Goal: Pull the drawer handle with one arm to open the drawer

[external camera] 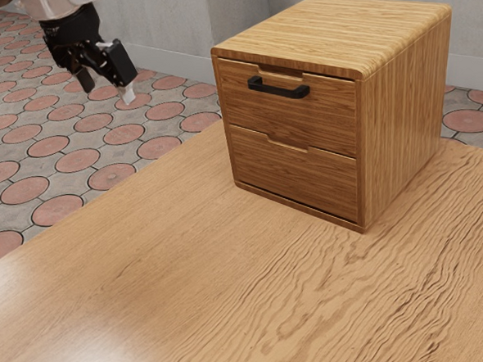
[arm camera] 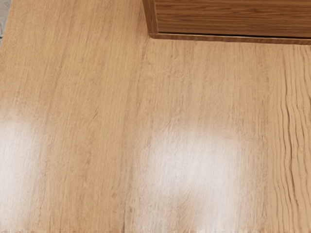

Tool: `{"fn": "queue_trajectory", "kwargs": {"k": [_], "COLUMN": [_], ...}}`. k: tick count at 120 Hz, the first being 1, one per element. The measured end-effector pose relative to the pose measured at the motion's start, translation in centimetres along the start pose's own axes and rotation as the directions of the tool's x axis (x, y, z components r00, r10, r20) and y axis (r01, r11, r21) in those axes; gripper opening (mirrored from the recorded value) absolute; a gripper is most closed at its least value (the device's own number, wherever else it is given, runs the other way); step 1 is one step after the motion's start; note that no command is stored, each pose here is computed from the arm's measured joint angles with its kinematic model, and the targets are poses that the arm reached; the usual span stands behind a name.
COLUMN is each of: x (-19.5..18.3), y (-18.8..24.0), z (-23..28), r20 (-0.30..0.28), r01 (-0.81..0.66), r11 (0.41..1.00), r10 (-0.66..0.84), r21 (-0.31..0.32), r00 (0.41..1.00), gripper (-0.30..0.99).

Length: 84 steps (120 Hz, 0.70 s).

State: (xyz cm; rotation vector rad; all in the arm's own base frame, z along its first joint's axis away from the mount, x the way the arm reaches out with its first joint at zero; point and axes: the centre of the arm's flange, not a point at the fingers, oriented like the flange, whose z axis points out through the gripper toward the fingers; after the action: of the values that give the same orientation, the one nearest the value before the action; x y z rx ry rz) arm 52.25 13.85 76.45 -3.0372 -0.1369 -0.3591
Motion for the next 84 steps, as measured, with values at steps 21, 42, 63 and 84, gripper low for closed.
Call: {"fn": "queue_trajectory", "kwargs": {"k": [21, 42, 63, 84], "x": [-7.5, -6.8, -5.4, -1.3], "y": [8.8, 13.9, 16.2, 17.9], "z": [5.7, 7.6, 5.9, 4.7], "r20": [0.186, 0.051, -0.104, -0.172], "r01": [-0.161, -0.479, -0.72, -0.866], "r11": [0.974, 0.868, 0.689, 0.499], "r10": [0.19, 0.489, 0.712, 0.854], "r21": [-0.16, -0.13, -0.088, 0.009], "r00": [0.964, 0.871, 0.694, 0.49], "gripper": [0.69, 0.69, 0.69, 0.69]}}
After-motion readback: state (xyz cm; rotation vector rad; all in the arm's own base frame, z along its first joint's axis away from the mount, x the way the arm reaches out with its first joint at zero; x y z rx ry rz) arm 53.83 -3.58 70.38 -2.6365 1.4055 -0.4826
